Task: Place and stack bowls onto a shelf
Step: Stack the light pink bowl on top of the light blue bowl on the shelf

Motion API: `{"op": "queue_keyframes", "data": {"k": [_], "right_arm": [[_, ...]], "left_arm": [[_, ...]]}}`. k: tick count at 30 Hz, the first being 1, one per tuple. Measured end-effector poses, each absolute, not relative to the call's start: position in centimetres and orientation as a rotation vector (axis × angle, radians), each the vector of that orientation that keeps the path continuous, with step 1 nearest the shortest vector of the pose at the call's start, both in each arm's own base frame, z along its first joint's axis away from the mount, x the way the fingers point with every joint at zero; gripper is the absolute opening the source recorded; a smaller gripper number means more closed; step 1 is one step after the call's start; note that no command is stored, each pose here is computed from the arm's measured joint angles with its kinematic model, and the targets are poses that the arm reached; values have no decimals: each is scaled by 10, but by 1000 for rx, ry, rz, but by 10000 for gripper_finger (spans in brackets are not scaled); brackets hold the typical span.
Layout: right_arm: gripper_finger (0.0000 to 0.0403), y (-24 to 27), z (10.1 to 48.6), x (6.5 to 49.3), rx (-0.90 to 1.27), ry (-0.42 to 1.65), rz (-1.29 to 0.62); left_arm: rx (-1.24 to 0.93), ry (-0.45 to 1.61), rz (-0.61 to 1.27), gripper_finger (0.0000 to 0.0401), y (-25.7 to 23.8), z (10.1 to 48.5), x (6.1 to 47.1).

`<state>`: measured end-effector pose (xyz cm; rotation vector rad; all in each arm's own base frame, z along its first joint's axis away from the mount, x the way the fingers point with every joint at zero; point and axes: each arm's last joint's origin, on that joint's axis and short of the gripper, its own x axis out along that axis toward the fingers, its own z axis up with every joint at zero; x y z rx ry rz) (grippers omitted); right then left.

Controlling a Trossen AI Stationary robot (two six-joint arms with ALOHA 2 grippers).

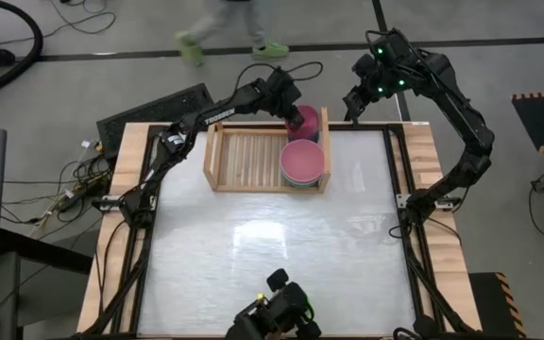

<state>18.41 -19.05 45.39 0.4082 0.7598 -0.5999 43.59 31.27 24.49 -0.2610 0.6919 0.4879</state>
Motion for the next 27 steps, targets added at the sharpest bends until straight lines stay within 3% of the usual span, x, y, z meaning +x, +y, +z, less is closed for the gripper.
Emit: {"op": "queue_keyframes", "data": {"k": [22, 27], "right_arm": [[119, -191, 454, 183, 409, 761, -602], [119, -191, 454, 183, 409, 761, -602]], "left_arm": [[-256, 767, 450, 0, 309, 211, 447], [-177, 749, 422, 26, 307, 213, 452]]}}
